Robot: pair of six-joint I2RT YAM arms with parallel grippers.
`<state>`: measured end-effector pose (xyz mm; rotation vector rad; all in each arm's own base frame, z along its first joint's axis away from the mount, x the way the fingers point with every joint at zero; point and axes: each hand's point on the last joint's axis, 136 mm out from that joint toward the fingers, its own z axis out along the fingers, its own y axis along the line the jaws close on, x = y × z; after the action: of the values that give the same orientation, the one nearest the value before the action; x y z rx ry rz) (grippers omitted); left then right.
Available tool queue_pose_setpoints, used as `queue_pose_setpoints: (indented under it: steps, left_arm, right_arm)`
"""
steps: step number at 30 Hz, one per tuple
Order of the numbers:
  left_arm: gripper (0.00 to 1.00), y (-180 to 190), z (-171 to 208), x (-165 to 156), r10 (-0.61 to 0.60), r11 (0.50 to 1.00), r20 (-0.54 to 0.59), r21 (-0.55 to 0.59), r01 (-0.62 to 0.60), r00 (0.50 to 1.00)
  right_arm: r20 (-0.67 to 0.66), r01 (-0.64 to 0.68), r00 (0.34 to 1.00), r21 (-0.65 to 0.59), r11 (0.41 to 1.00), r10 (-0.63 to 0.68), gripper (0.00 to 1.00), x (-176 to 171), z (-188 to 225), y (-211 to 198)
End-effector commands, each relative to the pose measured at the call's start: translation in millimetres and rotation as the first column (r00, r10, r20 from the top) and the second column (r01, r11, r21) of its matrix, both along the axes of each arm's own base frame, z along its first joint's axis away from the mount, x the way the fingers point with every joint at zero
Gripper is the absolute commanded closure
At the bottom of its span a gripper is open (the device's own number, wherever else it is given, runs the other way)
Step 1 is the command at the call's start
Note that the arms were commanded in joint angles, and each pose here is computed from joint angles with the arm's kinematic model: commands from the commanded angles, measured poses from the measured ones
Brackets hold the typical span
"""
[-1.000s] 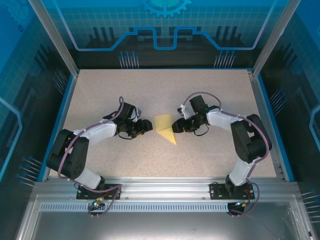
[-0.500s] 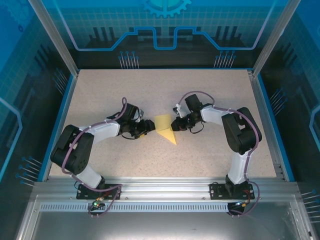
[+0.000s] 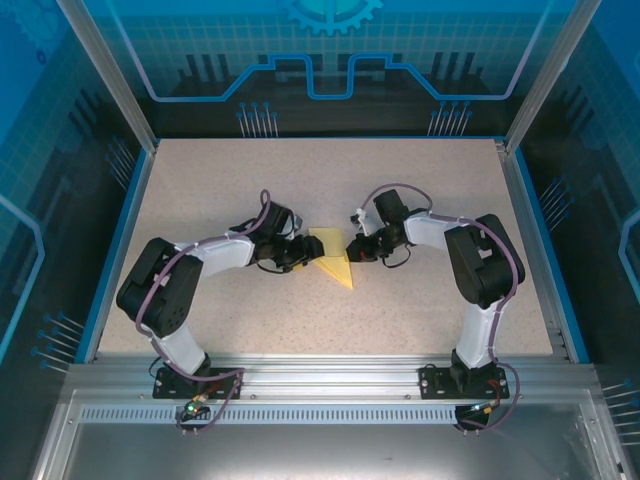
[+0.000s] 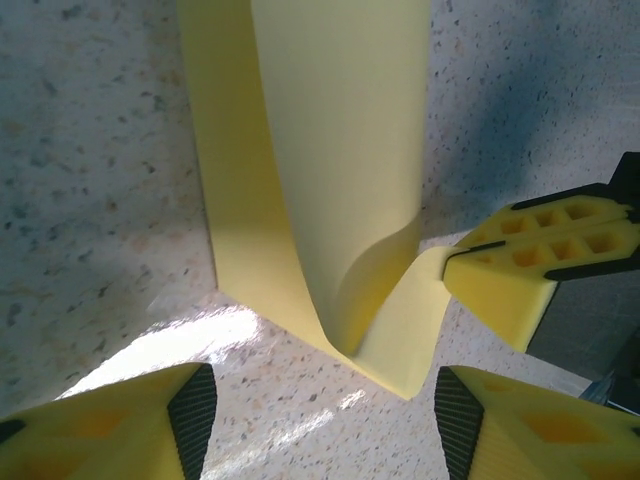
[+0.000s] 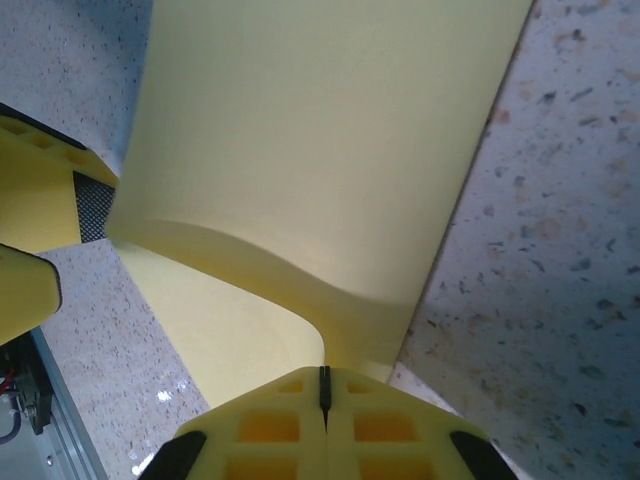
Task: Fold a paper plane with a square sheet of paper (fold left side to right side)
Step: Fourth fold the wing at the center of the table.
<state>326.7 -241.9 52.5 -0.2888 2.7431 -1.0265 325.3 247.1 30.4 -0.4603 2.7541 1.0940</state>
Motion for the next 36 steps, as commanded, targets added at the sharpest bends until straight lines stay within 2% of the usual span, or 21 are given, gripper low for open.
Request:
queue_pose_setpoints:
  steps: [1, 6, 8, 10, 13, 16, 17, 21, 26, 32, 36]
  left_arm:
    - [0.38, -14.6, 4.3, 7.9, -0.014, 0.999, -0.004, -0.036, 0.014, 1.000]
    - [0.44, -24.2, 1.1, 12.7, -0.025, 0.999, -0.011, -0.042, 0.024, 1.000]
    - [0.50, -27.6, -0.6, 14.8, -0.029, 0.999, -0.013, -0.044, 0.029, 0.999]
    - [0.60, -29.6, -1.8, 16.2, -0.030, 0.999, -0.016, -0.044, 0.029, 0.999]
    - [0.73, -31.6, -2.1, 18.1, -0.027, 0.999, -0.017, -0.044, 0.026, 0.999]
    - [0.79, -32.4, -1.6, 18.6, -0.030, 0.999, -0.015, -0.036, 0.029, 0.999]
    - [0.81, -31.8, -1.3, 19.3, -0.026, 0.999, -0.015, -0.035, 0.026, 1.000]
    - [0.85, -30.5, -1.2, 19.2, -0.016, 1.000, -0.024, -0.024, 0.015, 1.000]
    - [0.90, -28.7, 1.2, 17.0, -0.002, 1.000, -0.031, -0.017, 0.002, 1.000]
    - [0.92, -28.3, 6.8, 16.6, 0.006, 1.000, -0.039, -0.017, -0.007, 0.999]
    - [0.92, -29.1, 9.1, 16.5, 0.003, 1.000, -0.049, -0.014, -0.004, 0.999]
  right_arm:
    - [-0.011, 0.016, 1.000, 0.017, 1.000, -0.016, 0.99, 0.6, -1.1, -2.9]
    - [-0.016, 0.014, 1.000, 0.019, 1.000, -0.014, 0.99, 0.1, -2.6, -2.2]
    - [-0.019, 0.014, 1.000, 0.021, 1.000, -0.014, 0.99, 0.2, -3.4, -2.1]
    - [-0.017, 0.013, 1.000, 0.020, 1.000, -0.012, 0.97, -0.2, -2.9, -1.7]
    - [0.012, 0.021, 1.000, -0.002, 1.000, -0.021, 0.89, 1.7, 0.1, -6.0]
    - [0.080, 0.042, 0.996, -0.055, 0.998, -0.037, 0.78, 4.6, 9.0, -16.4]
    - [0.109, 0.050, 0.993, -0.078, 0.996, -0.041, 0.73, 5.4, 13.3, -20.4]
    - [0.215, 0.079, 0.976, -0.163, 0.983, -0.043, 0.66, 2.7, 25.7, -34.1]
    - [0.350, 0.058, 0.936, -0.280, 0.958, 0.046, 0.59, -16.6, 33.6, -28.8]
    - [0.444, 0.002, 0.879, -0.368, 0.930, 0.174, 0.55, -45.7, 24.2, -5.5]
    - [0.443, -0.017, 0.874, -0.385, 0.923, 0.201, 0.55, -51.8, 14.1, 3.3]
